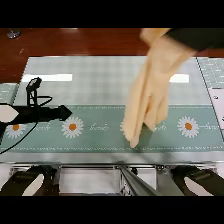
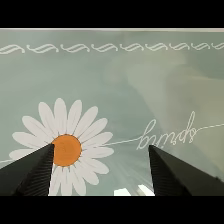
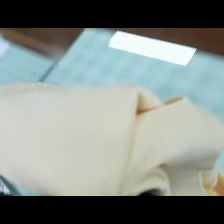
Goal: Fold the shirts.
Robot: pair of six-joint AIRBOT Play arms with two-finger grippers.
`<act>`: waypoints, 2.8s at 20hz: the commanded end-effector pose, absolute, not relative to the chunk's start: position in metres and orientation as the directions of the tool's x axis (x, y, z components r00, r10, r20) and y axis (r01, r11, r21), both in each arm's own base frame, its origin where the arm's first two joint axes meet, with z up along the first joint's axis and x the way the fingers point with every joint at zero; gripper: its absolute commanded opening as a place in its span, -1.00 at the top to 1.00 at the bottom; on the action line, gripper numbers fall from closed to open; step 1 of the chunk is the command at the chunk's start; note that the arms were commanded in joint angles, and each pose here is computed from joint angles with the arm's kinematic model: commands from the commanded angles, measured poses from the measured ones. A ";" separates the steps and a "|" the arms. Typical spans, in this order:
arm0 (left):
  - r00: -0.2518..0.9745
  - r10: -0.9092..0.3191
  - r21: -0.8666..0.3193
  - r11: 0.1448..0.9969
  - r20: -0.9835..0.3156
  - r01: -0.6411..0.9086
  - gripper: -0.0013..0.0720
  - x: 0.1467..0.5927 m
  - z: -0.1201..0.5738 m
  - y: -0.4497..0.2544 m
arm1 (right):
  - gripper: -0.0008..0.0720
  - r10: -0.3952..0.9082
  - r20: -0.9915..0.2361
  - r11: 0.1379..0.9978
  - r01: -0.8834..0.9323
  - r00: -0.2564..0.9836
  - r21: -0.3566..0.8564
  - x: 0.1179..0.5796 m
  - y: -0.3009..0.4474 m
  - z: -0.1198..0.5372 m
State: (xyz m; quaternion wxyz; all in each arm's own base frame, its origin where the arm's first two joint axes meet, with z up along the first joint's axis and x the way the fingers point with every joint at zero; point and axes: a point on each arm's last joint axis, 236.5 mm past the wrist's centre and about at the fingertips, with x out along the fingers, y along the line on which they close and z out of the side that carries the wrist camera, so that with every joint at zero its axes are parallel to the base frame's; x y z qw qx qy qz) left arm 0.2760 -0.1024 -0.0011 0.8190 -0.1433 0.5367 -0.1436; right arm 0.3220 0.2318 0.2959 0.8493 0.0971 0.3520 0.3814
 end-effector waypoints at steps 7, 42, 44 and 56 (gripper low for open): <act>0.398 -0.343 -0.336 0.938 -0.851 0.090 -0.95 0.280 -0.004 -0.091 | -0.02 0.563 -0.823 0.703 -0.479 -0.078 0.526 0.254 0.421 -0.001; 0.160 -0.611 -0.628 0.773 -0.775 -0.094 0.88 0.276 -0.069 -0.139 | -0.71 0.628 -0.744 0.626 0.418 0.228 0.658 0.238 0.161 -0.095; 0.160 -0.611 -0.628 0.773 -0.776 -0.094 0.88 0.276 -0.069 -0.139 | -0.31 0.655 -0.727 0.628 0.386 0.207 0.676 0.248 0.178 -0.095; 0.779 -0.550 -0.448 0.803 -0.300 0.394 0.88 0.378 0.300 -0.102 | 0.91 0.594 -0.493 0.789 -0.341 0.636 0.511 0.398 0.167 0.278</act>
